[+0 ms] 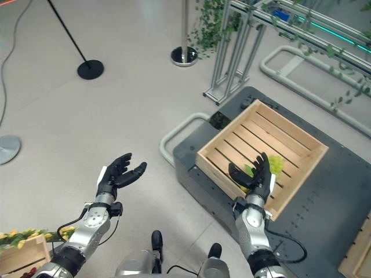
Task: Pick up the fruits from the basket on one side to the basket on the other side
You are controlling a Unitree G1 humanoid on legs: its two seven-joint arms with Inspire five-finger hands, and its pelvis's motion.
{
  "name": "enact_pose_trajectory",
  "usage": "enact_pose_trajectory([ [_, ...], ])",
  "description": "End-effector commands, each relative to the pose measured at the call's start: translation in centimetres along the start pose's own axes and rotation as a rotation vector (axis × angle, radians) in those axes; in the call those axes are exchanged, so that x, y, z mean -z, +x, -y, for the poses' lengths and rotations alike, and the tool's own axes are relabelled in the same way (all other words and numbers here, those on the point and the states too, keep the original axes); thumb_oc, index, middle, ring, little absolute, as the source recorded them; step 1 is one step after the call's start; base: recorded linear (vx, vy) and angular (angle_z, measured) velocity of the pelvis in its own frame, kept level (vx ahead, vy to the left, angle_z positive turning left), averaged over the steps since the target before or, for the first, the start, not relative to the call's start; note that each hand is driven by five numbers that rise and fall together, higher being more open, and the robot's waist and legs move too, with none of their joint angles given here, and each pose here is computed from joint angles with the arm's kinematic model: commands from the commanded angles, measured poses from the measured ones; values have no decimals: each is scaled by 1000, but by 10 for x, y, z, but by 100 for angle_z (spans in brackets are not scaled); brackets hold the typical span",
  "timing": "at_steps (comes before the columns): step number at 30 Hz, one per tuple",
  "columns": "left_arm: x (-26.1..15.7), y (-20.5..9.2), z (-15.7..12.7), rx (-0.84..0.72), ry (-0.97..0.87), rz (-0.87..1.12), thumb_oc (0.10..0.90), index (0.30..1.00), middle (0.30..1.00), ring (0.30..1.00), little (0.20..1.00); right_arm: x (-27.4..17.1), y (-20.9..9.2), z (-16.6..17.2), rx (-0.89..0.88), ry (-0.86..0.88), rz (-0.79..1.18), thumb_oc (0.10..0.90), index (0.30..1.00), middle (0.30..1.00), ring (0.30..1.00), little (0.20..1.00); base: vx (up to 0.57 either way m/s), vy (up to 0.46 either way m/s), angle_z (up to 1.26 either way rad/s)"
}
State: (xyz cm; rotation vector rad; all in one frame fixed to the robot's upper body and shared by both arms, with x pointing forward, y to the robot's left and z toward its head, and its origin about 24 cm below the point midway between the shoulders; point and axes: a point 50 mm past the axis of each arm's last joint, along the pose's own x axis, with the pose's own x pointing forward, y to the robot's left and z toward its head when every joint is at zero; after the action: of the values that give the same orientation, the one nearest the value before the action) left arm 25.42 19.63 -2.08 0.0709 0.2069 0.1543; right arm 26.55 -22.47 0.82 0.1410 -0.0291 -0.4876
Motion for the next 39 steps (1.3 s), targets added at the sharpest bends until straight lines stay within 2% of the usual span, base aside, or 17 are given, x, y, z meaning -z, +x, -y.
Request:
enact_pose_trajectory([
  [1, -39, 8, 24, 77, -50, 190, 800, 900, 900, 900, 900, -68, 23, -8, -12, 46, 343, 800, 900, 900, 900, 900, 63, -37, -13],
  [5, -39, 4, 24, 103, -34, 189, 800, 900, 900, 900, 900, -83, 23, 1, 28, 12, 406, 800, 900, 900, 900, 900, 101, -61, 0],
  [9, -44, 3, 21, 110, -23, 205, 800, 900, 900, 900, 900, -103, 36, 5, 37, -77, 452, 800, 900, 900, 900, 900, 61, -63, -1],
  [12, -49, 2, 17, 113, -39, 234, 800, 900, 900, 900, 900, -119, 47, 1, 9, -199, 494, 800, 900, 900, 900, 900, 62, 88, -10],
  [14, -54, 7, 11, 103, -69, 238, 800, 900, 900, 900, 900, -131, 61, -12, -95, -360, 481, 800, 900, 900, 900, 900, 78, 255, -47],
  [15, -55, 8, 10, 106, -69, 235, 800, 900, 900, 900, 900, -131, 62, -12, -96, -376, 476, 800, 900, 900, 900, 900, 20, 107, -70],
  [17, -63, 14, 13, 114, -53, 250, 800, 900, 900, 900, 900, -139, 71, -9, -78, -546, 493, 800, 900, 900, 900, 900, 14, 99, -45],
  [21, -80, 22, 14, 122, -47, 289, 800, 900, 900, 900, 900, -162, 94, 7, 1, -769, 509, 800, 900, 900, 900, 900, -54, -79, -31],
  [24, -98, 24, 9, 106, -84, 357, 800, 900, 900, 900, 900, -209, 117, 14, 63, -1077, 549, 800, 900, 900, 900, 900, -219, -151, 11],
  [25, -100, 24, 7, 103, -88, 364, 800, 900, 900, 900, 900, -213, 118, 14, 64, -1108, 552, 800, 900, 900, 900, 900, -141, -104, 6],
  [28, -111, 21, -1, 82, -88, 430, 800, 900, 900, 900, 900, -242, 122, 17, 90, -1455, 589, 800, 900, 900, 900, 900, -111, -157, 4],
  [29, -112, 21, -2, 82, -88, 437, 800, 900, 900, 900, 900, -246, 122, 17, 95, -1466, 594, 800, 900, 900, 900, 900, -154, -153, 17],
  [30, -114, 20, -4, 83, -89, 454, 800, 900, 900, 900, 900, -256, 123, 17, 102, -1568, 583, 800, 900, 900, 900, 900, -69, -63, 22],
  [31, -114, 20, -4, 83, -90, 454, 800, 900, 900, 900, 900, -256, 123, 17, 102, -1568, 583, 800, 900, 900, 900, 900, -67, -81, 21],
  [35, -118, 19, -8, 108, -69, 486, 800, 900, 900, 900, 900, -262, 125, 22, 74, -1809, 559, 800, 900, 900, 900, 900, -40, -68, 10],
  [39, -127, 19, -8, 120, -49, 527, 800, 900, 900, 900, 900, -262, 125, 15, 49, -1888, 587, 800, 900, 900, 900, 900, -59, -72, 2],
])
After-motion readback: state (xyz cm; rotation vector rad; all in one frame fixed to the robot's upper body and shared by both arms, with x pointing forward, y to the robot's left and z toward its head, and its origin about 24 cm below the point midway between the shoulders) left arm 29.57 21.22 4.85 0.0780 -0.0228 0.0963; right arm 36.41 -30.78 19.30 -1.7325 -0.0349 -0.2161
